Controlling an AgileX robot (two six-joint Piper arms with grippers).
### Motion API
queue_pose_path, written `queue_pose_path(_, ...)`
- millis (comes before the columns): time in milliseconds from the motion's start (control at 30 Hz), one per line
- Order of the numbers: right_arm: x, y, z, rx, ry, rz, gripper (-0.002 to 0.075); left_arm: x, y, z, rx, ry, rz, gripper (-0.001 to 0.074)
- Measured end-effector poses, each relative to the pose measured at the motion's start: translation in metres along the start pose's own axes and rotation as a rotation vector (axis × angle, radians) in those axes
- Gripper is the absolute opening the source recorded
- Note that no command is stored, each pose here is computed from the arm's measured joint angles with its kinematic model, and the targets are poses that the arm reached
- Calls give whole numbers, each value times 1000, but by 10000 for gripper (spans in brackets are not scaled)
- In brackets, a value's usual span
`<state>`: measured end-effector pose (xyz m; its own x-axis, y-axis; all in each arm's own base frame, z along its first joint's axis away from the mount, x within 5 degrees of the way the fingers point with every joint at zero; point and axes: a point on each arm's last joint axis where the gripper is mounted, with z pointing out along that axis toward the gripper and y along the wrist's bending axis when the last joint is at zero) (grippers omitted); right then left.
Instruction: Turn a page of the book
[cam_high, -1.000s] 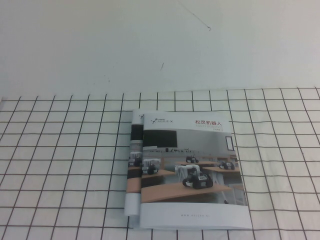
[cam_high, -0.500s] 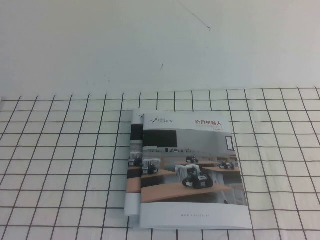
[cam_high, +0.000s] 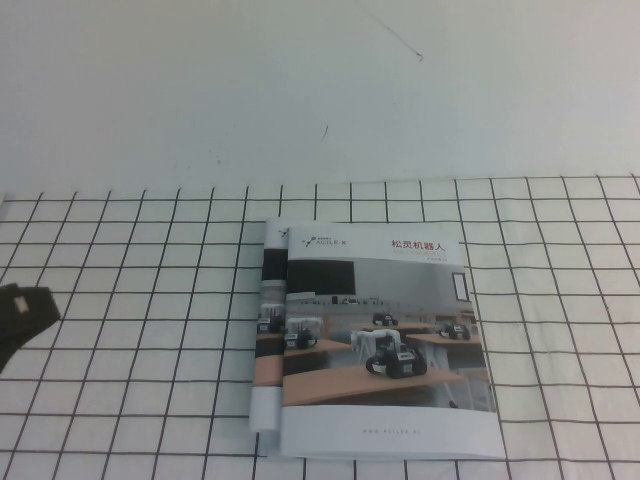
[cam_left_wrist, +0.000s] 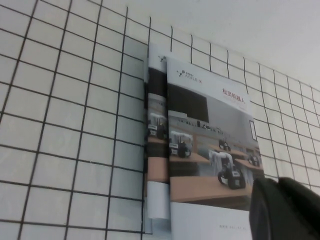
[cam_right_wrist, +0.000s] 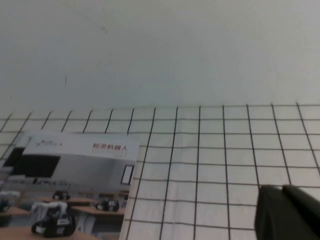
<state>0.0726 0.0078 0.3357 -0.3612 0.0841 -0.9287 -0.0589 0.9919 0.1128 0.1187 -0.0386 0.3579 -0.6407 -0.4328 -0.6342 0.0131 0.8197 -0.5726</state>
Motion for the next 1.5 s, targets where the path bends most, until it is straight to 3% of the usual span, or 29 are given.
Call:
queue_pose_path(167, 2, 8, 32, -74, 138, -56, -2, -7, -6, 26, 91, 60, 47, -2)
queue_pose_path(367, -10, 21, 73, -176, 351, -134, -2, -13, -4, 66, 134, 167, 4, -2)
queue_pose_path(667, -6, 37, 135, -319, 569, -95, -2, -5, -2, 134, 197, 323, -9, -2)
queue_pose_path(833, 9, 46, 172, -433, 629, -82, -2, 17, -4, 178, 158, 406, 3, -2)
queue_pose_path(1133, 43, 46, 232, -455, 720, -55, -2, 57, 19, 244, 12, 529, 4, -2)
queue_pose_path(1500, 63, 47, 263, -488, 768, -72, 43, 57, 21, 271, -4, 550, 2, -2)
